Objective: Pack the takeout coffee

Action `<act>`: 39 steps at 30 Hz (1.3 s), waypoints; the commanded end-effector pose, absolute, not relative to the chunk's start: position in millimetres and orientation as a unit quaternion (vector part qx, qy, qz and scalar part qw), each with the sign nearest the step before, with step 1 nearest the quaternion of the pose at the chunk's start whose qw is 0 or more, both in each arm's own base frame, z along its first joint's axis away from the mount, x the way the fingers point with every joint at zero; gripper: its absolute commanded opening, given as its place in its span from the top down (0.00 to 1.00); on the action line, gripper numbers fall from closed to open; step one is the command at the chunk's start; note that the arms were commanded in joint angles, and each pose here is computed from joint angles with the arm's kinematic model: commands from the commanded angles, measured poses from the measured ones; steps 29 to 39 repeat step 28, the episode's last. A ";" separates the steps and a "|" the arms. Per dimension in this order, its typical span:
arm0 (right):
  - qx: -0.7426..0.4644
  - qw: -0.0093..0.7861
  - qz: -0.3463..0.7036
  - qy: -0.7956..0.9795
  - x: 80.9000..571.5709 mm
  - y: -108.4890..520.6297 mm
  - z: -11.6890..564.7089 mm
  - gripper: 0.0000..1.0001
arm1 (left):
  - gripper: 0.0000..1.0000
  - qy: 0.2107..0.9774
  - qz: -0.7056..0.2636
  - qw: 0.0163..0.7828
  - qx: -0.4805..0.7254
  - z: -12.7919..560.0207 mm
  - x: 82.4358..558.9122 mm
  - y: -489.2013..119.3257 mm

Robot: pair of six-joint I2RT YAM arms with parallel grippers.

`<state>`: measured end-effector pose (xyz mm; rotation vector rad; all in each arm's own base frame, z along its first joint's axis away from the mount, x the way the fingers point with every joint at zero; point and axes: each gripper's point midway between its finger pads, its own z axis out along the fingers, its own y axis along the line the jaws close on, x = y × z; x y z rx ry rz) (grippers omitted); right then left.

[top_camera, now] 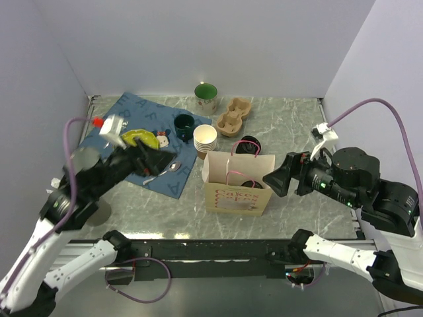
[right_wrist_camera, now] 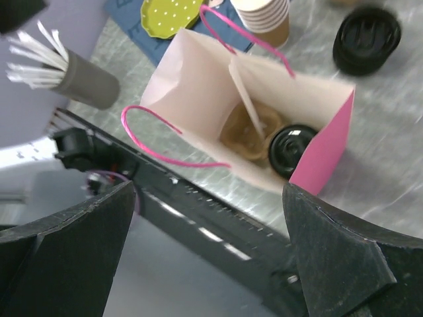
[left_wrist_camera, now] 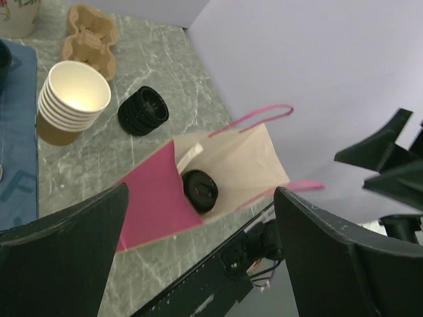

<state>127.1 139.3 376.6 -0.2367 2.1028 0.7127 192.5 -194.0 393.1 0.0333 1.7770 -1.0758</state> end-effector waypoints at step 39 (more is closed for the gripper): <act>-0.035 0.450 0.309 0.837 118.1 121.7 383.9 0.00 | 0.03 0.709 -0.461 0.533 0.003 392.9 149.6 -160.3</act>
